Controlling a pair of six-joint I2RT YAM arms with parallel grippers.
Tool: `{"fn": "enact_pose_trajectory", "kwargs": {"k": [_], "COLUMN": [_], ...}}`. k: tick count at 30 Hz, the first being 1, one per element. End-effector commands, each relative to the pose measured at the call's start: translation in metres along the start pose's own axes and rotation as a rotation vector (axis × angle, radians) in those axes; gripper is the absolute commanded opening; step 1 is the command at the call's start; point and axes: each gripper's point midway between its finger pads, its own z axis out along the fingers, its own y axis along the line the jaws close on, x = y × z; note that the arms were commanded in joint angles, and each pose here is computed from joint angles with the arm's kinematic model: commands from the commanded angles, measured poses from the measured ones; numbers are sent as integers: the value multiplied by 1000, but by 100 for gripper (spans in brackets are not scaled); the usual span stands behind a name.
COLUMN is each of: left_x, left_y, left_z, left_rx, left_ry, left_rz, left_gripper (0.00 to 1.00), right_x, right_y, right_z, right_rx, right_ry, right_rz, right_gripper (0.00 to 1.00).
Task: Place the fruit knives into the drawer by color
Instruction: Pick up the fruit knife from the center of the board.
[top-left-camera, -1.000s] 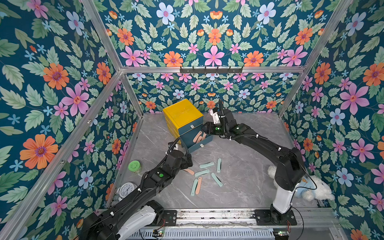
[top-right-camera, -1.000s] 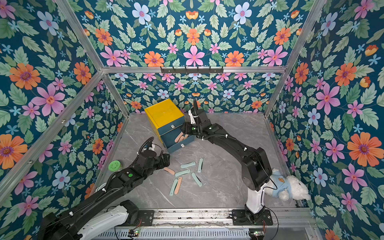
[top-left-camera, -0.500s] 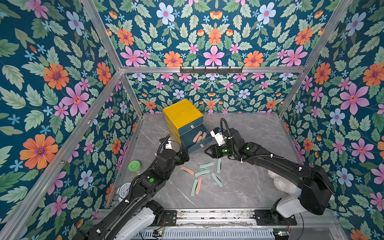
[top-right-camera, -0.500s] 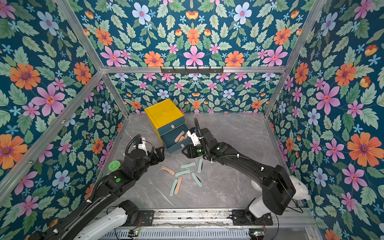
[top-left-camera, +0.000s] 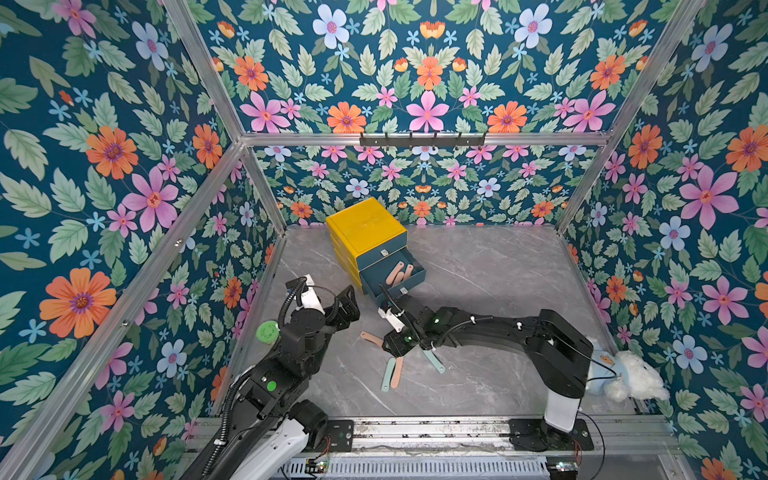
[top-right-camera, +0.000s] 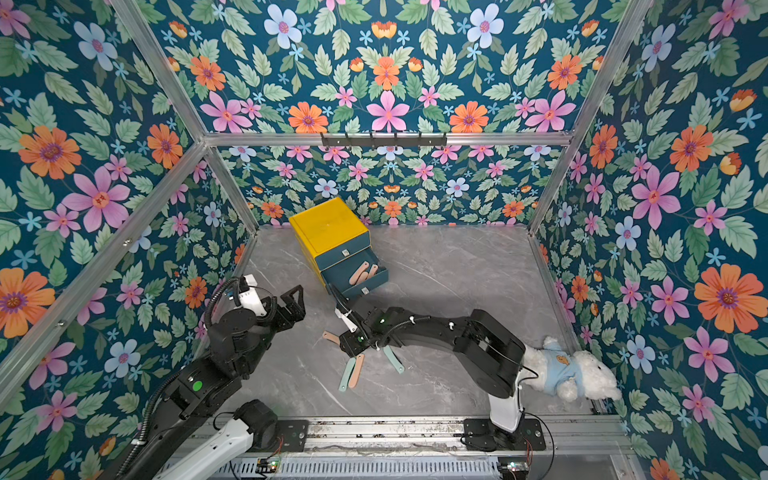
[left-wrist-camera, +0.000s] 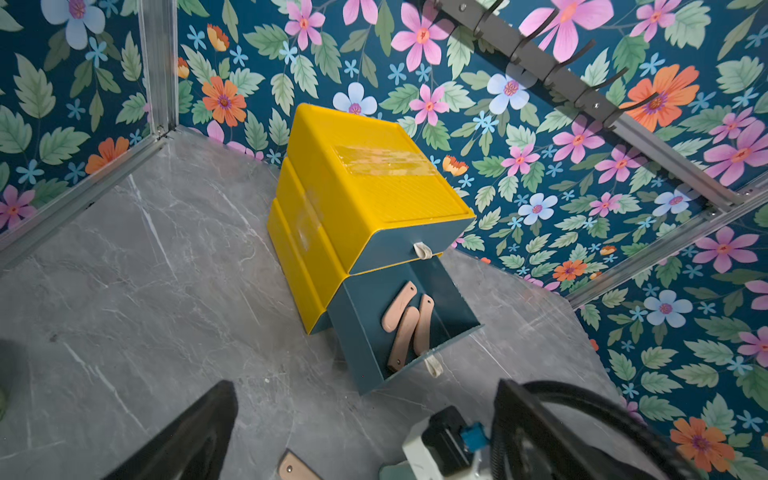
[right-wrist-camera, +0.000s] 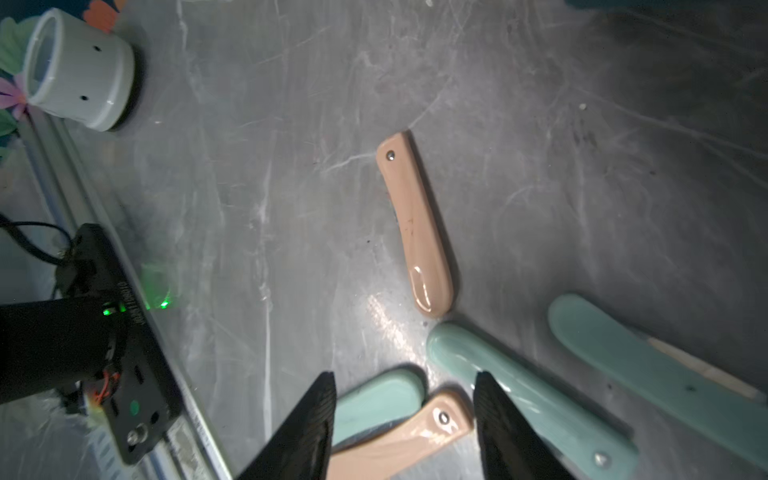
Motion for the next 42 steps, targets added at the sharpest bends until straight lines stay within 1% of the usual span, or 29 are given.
{"fn": "enact_pose_trajectory", "kwargs": {"k": [1, 5, 9, 12, 16, 20, 23, 26, 28, 31, 34, 38, 42], "left_x": [-9, -18, -26, -28, -27, -26, -26, -27, -26, -23, -19, -15, -10], "left_y": [5, 10, 11, 11, 12, 15, 16, 16, 16, 16, 16, 13, 17], "left_z": [-7, -18, -27, -29, -28, -29, -30, -32, -32, -30, -26, -23, -21], "left_rx": [-14, -9, 7, 10, 1, -9, -12, -1, 2, 0, -6, 0, -16], "left_ry": [-36, -80, -116, -115, -110, -110, -111, -118, -118, -107, -94, -72, -65], "left_rz": [10, -7, -19, -14, -8, -6, -14, -22, -23, -18, -15, -9, -6], "left_gripper": [99, 99, 99, 99, 99, 99, 99, 99, 100, 99, 99, 99, 99], "right_x": [-7, -6, -7, -5, 4, 12, 18, 24, 27, 28, 27, 18, 3], "right_y": [-1, -5, -15, -22, -21, -16, -20, -20, -19, -17, -14, -8, 10], "right_z": [13, 28, 36, 41, 48, 53, 57, 59, 60, 61, 62, 55, 41], "right_rx": [20, 48, 108, 150, 185, 218, 268, 324, 325, 308, 295, 267, 185], "right_ry": [-5, 23, 37, 54, 98, 129, 162, 196, 214, 203, 192, 130, 33], "right_rz": [-35, -48, -61, -74, -122, -180, -209, -268, -273, -268, -269, -263, -264], "right_gripper": [56, 56, 56, 56, 54, 50, 45, 40, 35, 26, 20, 15, 11]}}
